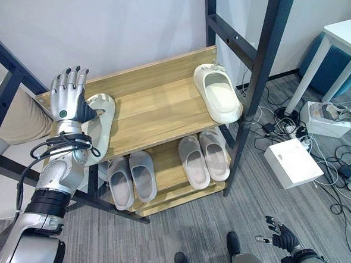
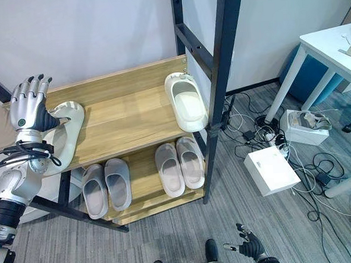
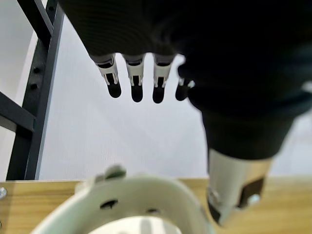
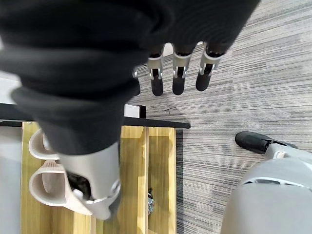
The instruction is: Arrange the slippers neatly on the shoe rack.
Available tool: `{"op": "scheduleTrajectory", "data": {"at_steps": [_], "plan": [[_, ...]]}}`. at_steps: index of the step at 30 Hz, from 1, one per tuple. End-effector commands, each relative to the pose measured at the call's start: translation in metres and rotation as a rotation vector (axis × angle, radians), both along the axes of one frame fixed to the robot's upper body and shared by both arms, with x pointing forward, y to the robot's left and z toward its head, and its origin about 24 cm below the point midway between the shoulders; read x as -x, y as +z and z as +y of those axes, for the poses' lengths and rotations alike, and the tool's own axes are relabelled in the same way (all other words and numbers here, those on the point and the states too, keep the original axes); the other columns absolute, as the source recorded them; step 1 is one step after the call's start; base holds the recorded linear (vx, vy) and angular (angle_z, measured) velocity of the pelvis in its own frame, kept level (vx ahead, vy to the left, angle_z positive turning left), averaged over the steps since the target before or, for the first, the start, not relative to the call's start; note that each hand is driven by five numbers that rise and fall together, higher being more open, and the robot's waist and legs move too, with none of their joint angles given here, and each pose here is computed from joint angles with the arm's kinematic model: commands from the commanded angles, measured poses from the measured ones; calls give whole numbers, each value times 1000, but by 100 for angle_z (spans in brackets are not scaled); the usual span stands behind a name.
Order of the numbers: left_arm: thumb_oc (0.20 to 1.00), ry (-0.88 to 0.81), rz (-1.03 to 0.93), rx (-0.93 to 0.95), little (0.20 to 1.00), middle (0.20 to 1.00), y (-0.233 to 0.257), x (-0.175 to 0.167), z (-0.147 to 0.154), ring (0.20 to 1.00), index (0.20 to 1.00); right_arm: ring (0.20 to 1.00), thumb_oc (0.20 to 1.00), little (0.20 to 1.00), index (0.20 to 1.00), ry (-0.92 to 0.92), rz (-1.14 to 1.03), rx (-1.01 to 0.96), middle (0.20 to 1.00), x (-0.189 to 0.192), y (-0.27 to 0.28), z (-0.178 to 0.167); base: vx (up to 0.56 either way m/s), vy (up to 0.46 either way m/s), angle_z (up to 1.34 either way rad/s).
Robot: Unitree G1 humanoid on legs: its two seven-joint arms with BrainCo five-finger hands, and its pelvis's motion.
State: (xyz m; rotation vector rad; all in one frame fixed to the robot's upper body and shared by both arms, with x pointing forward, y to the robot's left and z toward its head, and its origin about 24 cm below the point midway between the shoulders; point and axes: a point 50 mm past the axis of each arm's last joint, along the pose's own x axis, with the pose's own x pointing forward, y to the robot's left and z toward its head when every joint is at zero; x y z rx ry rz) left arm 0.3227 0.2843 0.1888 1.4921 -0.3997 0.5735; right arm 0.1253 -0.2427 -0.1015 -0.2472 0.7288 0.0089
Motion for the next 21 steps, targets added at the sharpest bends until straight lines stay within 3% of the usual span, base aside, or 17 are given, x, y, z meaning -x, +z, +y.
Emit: {"op": "scheduleTrajectory", "data": {"at_steps": [1, 11, 21], "plan": [[1000, 53, -187, -50, 1000, 1000, 49, 12, 20, 1000, 1000, 1000, 1000, 1000, 1000, 6, -71, -31, 1000, -11, 10, 2, 13, 0, 5], [1000, 82, -182, -43, 1000, 1000, 41, 20, 28, 1000, 1000, 1000, 1000, 1000, 1000, 26, -68, -27, 1000, -12, 10, 4, 0, 2, 3], [1000, 136, -86, -92, 1000, 1000, 38, 1, 33, 1000, 1000, 1000, 1000, 1000, 1000, 24, -84, -9, 1000, -13, 16, -5, 5, 6, 0]]}}
